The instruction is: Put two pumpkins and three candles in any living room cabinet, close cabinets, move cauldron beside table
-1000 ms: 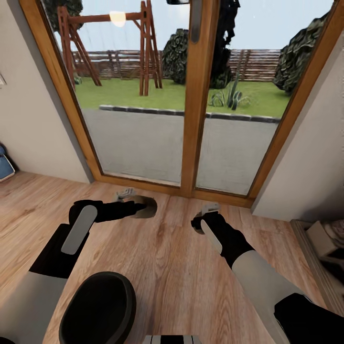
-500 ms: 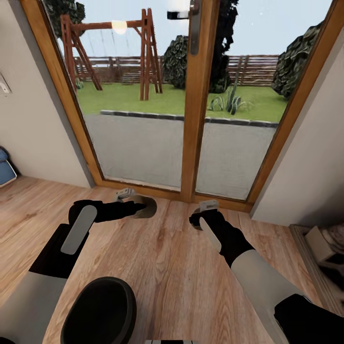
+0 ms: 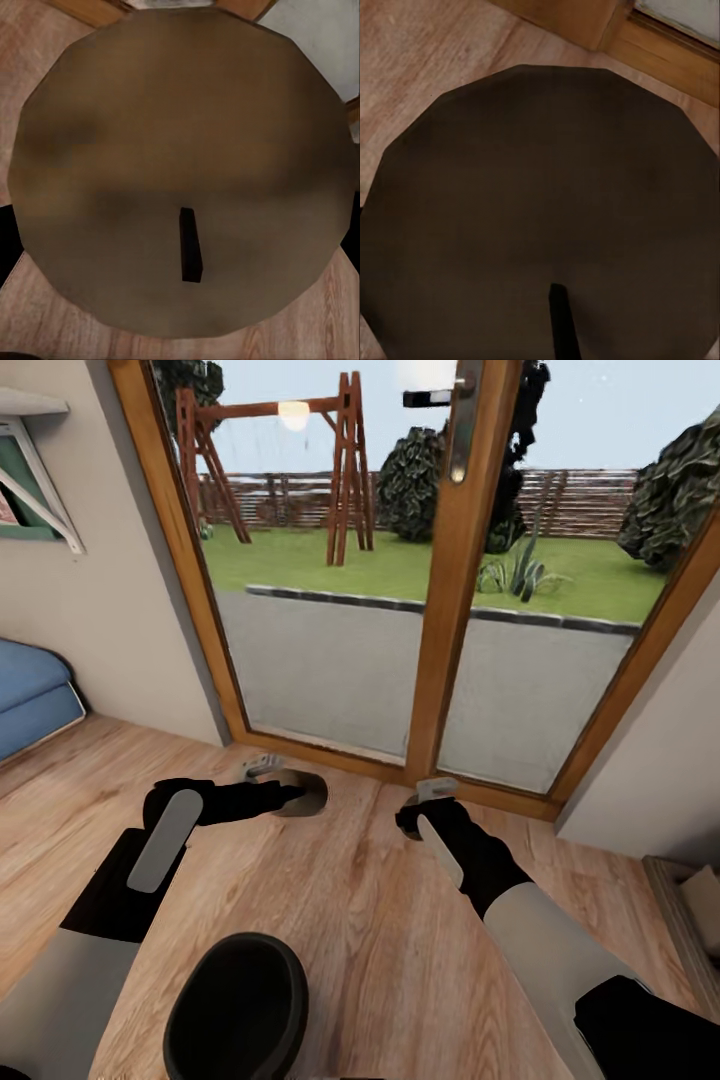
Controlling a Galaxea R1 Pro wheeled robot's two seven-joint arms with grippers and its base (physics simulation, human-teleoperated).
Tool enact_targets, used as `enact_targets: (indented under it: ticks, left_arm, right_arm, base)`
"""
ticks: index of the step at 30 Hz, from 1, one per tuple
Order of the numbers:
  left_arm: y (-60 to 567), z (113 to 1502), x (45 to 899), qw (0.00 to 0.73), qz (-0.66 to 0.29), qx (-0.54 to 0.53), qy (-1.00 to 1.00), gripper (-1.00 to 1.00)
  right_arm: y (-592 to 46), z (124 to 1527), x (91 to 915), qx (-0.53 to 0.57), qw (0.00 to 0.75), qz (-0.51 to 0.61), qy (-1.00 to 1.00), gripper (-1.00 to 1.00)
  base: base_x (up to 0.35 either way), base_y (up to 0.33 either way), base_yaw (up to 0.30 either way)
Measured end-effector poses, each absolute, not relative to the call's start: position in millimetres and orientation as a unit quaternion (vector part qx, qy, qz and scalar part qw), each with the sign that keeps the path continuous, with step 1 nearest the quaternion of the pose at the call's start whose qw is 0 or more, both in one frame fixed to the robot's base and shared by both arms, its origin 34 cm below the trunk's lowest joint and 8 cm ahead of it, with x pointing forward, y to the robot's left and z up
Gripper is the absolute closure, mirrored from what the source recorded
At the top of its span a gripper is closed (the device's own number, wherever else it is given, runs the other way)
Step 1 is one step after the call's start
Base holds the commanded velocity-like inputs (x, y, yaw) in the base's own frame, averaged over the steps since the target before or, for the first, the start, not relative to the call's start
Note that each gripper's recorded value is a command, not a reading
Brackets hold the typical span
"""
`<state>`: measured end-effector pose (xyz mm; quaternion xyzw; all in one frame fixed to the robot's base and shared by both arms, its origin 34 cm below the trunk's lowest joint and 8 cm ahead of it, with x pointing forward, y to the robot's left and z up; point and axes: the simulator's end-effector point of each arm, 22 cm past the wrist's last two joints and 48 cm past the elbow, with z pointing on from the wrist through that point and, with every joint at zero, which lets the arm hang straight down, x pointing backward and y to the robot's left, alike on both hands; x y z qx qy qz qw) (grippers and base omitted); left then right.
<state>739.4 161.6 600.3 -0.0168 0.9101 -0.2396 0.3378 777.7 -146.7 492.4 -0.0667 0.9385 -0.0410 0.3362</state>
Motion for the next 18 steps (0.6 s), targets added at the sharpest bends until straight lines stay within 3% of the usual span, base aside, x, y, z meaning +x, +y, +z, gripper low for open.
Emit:
enact_targets:
  ticks: [18]
  left_arm:
    - [167,628,750,0.33,-0.236,-0.022,0.914,1.0]
  right_arm:
    - [-148,519,786,-0.066,0.329,-0.041,0.941,1.0]
  base:
    - [0.0,0.0,0.238]
